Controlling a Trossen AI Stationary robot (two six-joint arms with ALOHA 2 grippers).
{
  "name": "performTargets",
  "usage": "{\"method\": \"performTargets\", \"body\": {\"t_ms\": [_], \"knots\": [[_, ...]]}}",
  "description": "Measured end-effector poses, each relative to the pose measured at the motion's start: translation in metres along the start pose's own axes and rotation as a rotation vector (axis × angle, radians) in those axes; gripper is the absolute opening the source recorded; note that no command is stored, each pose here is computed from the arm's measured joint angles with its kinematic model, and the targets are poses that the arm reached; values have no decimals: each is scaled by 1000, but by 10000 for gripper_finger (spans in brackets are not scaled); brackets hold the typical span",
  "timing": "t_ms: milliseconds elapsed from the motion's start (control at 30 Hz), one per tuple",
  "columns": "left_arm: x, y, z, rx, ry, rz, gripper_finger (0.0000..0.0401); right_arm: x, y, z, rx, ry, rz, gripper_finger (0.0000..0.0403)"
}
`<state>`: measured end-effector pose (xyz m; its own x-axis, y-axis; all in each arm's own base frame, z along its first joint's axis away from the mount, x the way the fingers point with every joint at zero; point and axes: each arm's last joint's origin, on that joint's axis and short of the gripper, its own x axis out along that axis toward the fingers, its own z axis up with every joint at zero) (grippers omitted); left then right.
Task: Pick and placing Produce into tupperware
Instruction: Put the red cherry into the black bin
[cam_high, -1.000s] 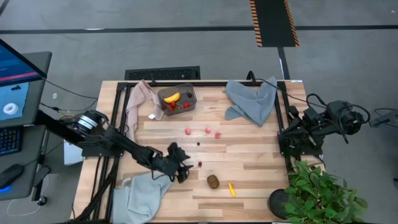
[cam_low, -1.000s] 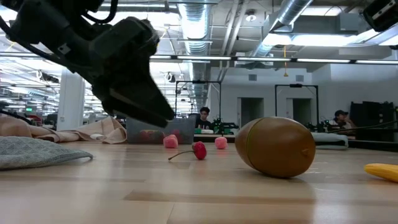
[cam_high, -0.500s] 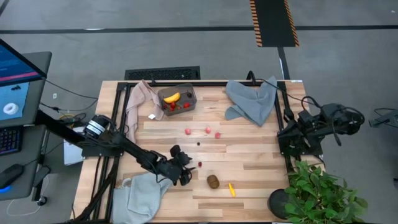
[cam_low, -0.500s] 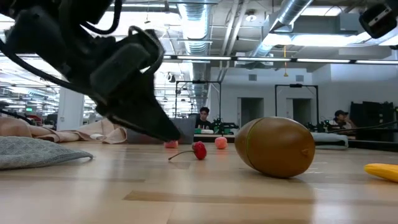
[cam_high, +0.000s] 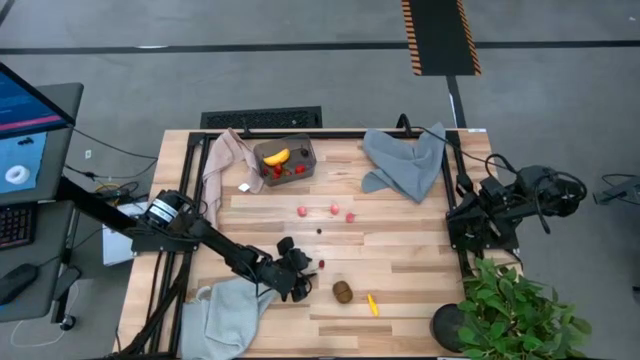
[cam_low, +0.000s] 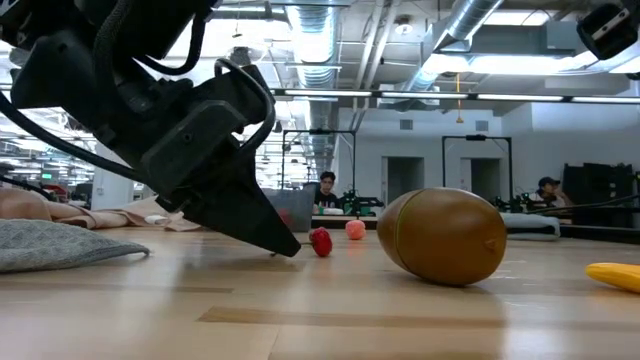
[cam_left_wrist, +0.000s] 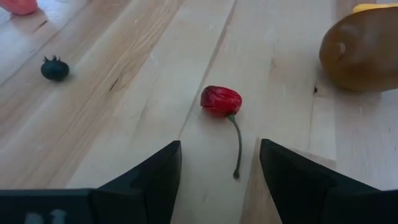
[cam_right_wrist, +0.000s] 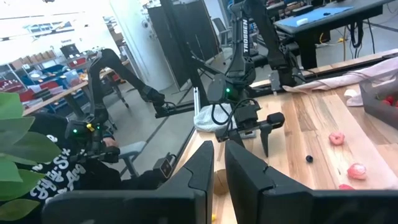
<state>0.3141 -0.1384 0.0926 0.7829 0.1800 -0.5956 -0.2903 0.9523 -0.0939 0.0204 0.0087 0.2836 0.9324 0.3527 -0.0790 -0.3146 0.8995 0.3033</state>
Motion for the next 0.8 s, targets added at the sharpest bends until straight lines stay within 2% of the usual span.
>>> {"method": "performTargets", "body": {"t_ms": [200,300,433,633,800], "knots": [[4,6,4,-19,13,-7,208,0,0,0,0,0,0,64],[6,10,7,-29,21,-13,189,0,0,0,0,0,0,64],[9,14,9,-39,31,-19,135,0,0,0,0,0,0,64],[12,19,12,-17,44,-29,16,0,0,0,-1,0,0,64],[13,25,18,20,50,-46,4,0,0,0,0,0,0,64]]}}
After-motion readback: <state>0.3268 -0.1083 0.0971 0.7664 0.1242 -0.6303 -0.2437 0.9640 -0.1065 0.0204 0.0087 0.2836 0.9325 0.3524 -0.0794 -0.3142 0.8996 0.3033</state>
